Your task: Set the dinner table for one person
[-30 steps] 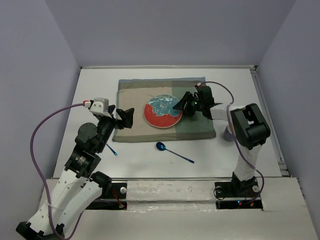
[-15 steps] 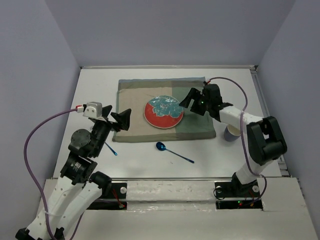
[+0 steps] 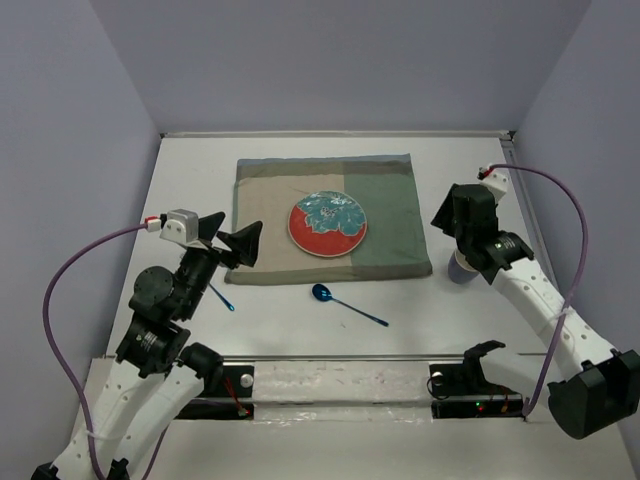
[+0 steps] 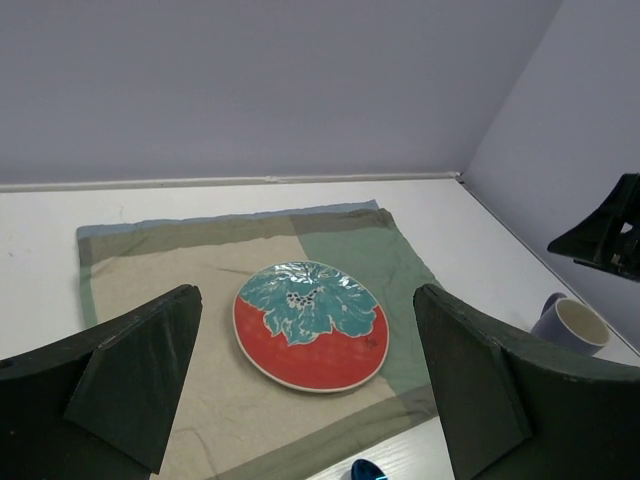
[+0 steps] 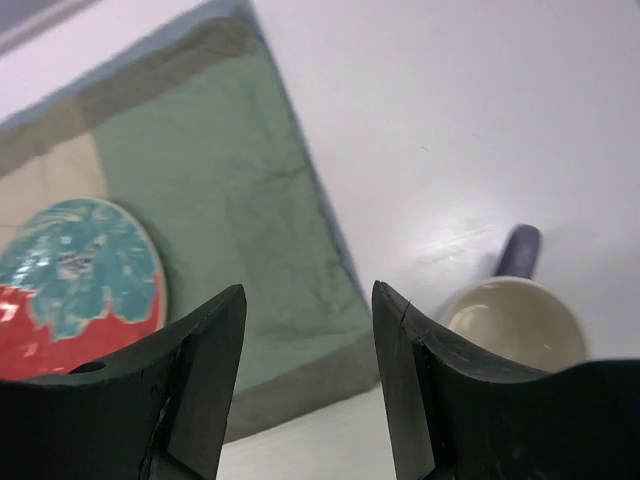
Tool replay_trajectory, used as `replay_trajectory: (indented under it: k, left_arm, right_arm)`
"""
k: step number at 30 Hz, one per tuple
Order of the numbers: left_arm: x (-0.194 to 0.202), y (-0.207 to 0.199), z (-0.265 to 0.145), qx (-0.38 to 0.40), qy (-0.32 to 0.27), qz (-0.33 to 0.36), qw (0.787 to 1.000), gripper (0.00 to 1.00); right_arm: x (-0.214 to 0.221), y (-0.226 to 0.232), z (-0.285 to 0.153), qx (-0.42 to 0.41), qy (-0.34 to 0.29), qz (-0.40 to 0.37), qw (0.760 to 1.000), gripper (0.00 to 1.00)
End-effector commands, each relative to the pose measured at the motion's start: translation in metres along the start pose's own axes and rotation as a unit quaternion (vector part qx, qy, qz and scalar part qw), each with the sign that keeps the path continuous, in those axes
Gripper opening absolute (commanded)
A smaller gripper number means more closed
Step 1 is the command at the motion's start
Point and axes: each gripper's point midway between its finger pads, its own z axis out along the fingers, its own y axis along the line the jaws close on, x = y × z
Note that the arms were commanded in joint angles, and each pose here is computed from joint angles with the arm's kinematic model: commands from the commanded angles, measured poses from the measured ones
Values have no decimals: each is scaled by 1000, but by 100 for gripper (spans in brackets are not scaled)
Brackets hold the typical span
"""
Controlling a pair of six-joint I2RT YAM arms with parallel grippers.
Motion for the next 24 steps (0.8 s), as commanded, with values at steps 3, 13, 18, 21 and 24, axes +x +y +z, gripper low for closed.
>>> replay_trajectory:
  k: [3,13,18,21,24]
  left_arm:
    - [-19,-6,-4,13,-30,-5,999,99]
    - [-18,-10,-4,22,-30,-6,999,99]
    - [-15,-10,-3,24,-25,-4,999,99]
    - [-15,-11,-2,26,-24,-4,999,99]
    - [-14,-11,-2,26,-23,-4,999,99]
  right_arm:
    - [44,-73,-8,148,49,-39,987,56]
    - [77,-74,20,136,106,-51,984,42]
    - [86,-75,42,119,123,-35,985,18]
    - [71,-78,42,133,100,-45,985,0]
    - [32,-69,34,124,64,-69,988,0]
